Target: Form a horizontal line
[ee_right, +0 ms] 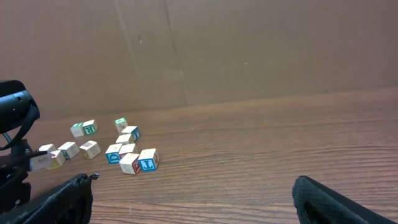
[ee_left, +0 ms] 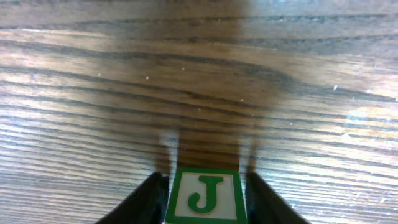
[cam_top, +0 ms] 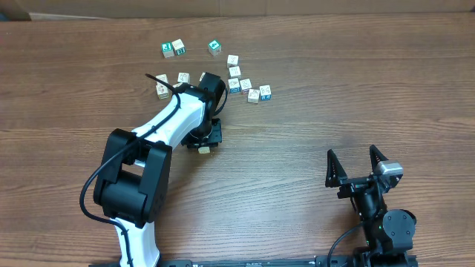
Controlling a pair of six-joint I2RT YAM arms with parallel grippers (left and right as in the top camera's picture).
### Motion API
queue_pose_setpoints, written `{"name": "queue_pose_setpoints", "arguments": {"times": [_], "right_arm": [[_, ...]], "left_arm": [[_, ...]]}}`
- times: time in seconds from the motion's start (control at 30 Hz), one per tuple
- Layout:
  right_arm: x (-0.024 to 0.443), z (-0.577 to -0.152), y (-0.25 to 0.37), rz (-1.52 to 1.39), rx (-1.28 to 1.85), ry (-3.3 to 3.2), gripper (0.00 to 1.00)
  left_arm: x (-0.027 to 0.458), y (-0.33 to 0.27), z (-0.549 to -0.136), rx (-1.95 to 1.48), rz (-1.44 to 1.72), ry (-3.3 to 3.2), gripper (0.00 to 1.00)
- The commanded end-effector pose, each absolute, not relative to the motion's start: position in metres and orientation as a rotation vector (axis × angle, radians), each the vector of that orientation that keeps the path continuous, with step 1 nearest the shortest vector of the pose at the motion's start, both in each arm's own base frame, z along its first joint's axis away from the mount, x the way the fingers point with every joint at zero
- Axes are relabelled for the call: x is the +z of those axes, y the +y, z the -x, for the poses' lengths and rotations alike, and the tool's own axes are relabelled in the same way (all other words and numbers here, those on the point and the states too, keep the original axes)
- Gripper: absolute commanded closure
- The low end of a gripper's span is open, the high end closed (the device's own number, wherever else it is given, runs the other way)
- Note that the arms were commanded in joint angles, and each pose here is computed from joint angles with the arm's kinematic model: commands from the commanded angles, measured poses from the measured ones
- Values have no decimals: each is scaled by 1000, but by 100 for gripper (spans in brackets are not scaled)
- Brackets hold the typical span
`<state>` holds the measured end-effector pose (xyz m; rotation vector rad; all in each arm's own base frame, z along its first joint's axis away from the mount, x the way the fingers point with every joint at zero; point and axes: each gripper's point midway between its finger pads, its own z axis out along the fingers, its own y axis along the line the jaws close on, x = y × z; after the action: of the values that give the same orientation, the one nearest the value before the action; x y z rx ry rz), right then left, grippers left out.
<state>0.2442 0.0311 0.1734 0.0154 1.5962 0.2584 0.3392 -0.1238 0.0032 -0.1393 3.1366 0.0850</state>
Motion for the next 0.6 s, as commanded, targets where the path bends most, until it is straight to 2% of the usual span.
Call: {"name": "queue_pose_setpoints", "arguments": {"times": [0.0, 0.17, 0.37, 0.57], "right_arm": [[171, -245, 29, -20, 247, 1593, 0], [171, -245, 29, -20, 247, 1593, 0], [171, -245, 29, -20, 247, 1593, 0], [171, -245, 29, -20, 247, 1593, 0]], "left_arm": [[-3, -124, -336, 106, 106, 3153, 56], [-3, -124, -336, 105, 105, 3154, 43], [-4, -124, -336, 104, 106, 3151, 33], [-4, -125, -337, 101, 106, 3147, 29]]}}
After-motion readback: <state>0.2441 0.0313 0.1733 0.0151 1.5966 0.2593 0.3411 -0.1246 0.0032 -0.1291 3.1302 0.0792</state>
